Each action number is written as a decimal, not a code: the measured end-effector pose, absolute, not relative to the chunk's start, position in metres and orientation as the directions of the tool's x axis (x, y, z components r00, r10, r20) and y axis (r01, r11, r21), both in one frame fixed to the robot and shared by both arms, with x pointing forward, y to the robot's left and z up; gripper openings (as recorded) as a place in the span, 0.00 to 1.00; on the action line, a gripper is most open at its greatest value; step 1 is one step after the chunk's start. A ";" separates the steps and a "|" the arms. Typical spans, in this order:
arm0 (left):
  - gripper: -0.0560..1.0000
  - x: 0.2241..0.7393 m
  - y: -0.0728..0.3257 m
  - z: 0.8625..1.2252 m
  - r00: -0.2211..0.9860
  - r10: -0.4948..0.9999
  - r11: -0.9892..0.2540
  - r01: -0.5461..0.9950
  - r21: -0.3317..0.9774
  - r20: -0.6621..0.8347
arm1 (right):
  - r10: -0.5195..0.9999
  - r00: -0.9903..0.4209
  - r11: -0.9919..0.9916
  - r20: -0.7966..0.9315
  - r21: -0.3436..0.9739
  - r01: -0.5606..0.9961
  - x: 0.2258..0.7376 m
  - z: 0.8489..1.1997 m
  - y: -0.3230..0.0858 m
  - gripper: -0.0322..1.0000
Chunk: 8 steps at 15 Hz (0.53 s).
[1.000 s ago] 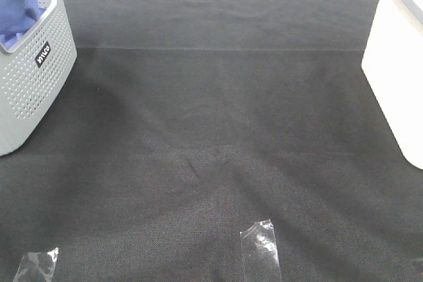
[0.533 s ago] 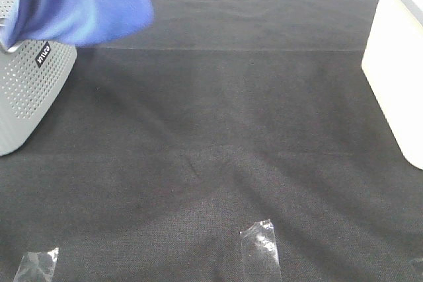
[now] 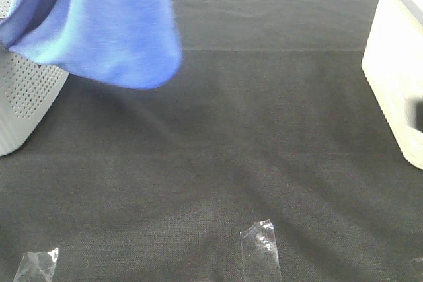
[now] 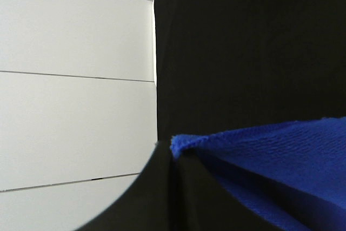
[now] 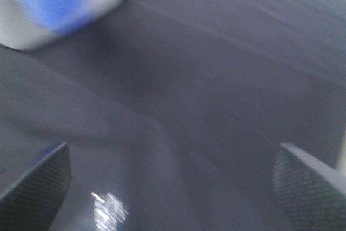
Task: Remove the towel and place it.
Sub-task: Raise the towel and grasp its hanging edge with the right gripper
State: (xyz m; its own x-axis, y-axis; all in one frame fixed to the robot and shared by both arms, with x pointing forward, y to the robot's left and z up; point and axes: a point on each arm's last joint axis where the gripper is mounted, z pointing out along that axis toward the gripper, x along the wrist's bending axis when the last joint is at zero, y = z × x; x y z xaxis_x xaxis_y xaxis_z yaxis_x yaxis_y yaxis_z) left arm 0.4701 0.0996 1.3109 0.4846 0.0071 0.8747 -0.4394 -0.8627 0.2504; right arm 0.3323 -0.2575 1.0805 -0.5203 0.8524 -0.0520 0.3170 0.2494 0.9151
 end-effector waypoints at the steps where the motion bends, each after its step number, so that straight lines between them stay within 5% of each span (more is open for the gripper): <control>1: 0.05 0.467 0.096 1.311 0.485 0.000 -0.856 -0.451 0.250 0.875 | 0.802 -0.596 0.258 -0.036 0.921 0.291 0.346 1.079 -0.251 0.95; 8: 0.05 0.453 0.081 1.310 0.512 -0.018 -0.808 -0.514 0.289 0.859 | 0.543 -0.835 0.213 0.087 0.948 0.237 0.430 1.035 -0.228 0.94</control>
